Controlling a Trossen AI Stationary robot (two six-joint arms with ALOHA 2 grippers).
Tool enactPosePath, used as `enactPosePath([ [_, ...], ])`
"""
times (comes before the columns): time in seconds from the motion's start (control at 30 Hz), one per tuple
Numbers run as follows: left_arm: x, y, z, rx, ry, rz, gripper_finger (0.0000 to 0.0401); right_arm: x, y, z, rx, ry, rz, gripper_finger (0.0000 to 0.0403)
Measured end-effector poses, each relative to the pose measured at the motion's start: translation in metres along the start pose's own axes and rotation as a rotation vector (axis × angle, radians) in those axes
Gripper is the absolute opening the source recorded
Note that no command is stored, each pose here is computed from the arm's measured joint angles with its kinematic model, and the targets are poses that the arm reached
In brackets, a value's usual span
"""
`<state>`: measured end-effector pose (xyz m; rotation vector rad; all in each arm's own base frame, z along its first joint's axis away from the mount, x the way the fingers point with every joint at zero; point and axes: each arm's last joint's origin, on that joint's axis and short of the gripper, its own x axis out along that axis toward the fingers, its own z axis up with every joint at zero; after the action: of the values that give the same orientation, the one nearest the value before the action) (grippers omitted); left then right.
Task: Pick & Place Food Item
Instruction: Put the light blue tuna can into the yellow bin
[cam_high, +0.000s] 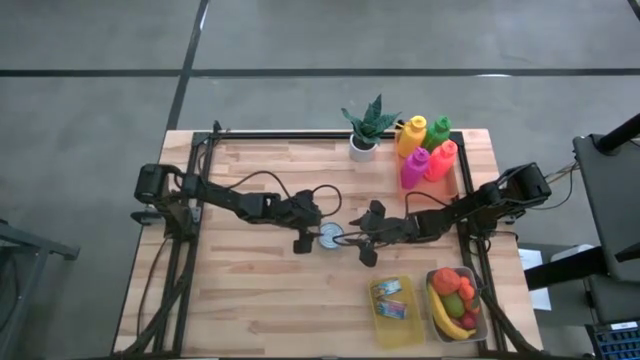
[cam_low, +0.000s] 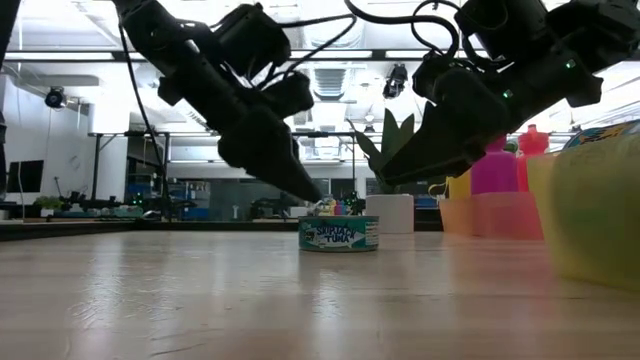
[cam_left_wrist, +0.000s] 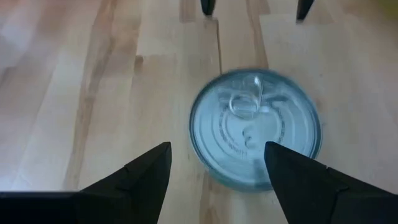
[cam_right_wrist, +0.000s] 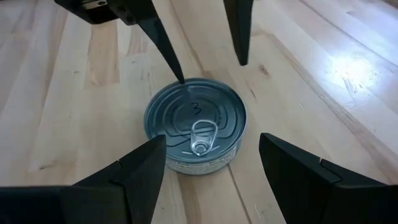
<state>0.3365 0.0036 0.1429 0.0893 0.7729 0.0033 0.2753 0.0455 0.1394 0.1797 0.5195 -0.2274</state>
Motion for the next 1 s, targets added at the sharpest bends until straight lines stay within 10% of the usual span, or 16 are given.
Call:
enactPosePath([
  [1.0, -0.0018, -0.0007, -0.0109, -0.006, 0.094, -0.011, 0.0263, 0.0001, 0.0000, -0.0001, 0.000, 0.000, -0.001, 0.0254],
])
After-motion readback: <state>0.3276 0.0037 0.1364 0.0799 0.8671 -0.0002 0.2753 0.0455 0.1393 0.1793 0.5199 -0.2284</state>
